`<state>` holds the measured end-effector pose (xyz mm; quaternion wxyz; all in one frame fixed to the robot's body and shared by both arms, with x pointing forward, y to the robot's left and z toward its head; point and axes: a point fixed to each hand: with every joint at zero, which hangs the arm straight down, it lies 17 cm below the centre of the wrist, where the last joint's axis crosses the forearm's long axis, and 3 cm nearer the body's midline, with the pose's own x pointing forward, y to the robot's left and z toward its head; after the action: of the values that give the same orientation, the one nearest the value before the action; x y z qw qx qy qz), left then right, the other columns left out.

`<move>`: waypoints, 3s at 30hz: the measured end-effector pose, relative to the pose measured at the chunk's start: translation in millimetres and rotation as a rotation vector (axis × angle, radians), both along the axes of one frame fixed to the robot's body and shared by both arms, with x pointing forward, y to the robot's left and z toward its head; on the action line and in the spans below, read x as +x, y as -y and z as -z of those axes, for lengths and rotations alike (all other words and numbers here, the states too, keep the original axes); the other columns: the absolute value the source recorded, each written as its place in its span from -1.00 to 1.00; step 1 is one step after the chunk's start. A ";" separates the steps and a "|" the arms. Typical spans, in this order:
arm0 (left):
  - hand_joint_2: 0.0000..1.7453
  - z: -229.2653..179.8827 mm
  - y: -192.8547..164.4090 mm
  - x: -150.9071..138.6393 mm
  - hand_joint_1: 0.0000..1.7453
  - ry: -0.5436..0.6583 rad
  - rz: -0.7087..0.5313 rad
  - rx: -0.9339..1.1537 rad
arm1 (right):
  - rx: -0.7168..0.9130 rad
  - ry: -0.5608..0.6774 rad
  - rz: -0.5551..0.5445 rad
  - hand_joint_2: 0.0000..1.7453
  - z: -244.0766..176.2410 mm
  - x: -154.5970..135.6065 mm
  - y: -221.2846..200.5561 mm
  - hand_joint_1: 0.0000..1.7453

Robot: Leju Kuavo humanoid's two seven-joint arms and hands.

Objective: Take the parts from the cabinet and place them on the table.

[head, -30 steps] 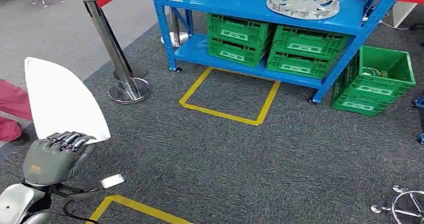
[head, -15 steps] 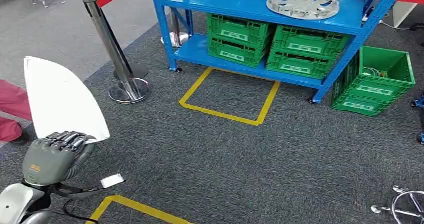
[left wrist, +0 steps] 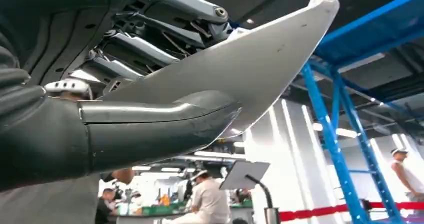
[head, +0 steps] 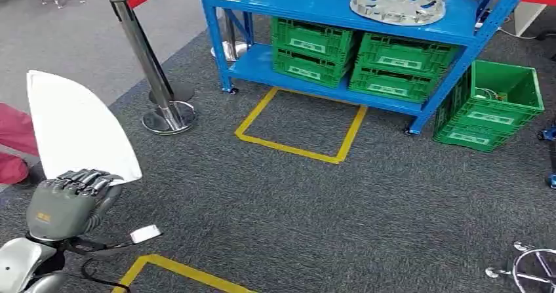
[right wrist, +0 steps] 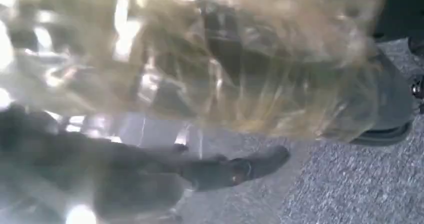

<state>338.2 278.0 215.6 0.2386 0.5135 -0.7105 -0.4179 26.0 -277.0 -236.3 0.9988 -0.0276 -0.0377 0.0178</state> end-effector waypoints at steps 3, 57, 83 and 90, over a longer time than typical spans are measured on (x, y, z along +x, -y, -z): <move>1.00 0.2 0.5 0.2 0.88 -0.001 -0.001 -0.004 | -0.001 0.000 0.000 -1.00 0.2 -0.1 0.4 -1.00; 1.00 6.4 0.0 0.8 0.88 -0.034 -0.002 -0.042 | -0.028 0.038 -0.062 -1.00 1.5 8.7 5.2 -1.00; 1.00 4.6 0.7 3.3 0.88 -0.034 -0.015 -0.065 | -0.057 0.098 -0.148 -1.00 -1.3 17.7 6.9 -1.00; 1.00 4.2 -0.3 4.1 0.88 -0.034 -0.019 -0.064 | -0.056 0.088 -0.149 -1.00 -1.5 17.7 6.2 -1.00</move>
<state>342.4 278.3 211.4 0.2707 0.5050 -0.7145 -0.4015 43.7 -283.2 -234.8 0.9909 -0.0531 -0.0831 0.0918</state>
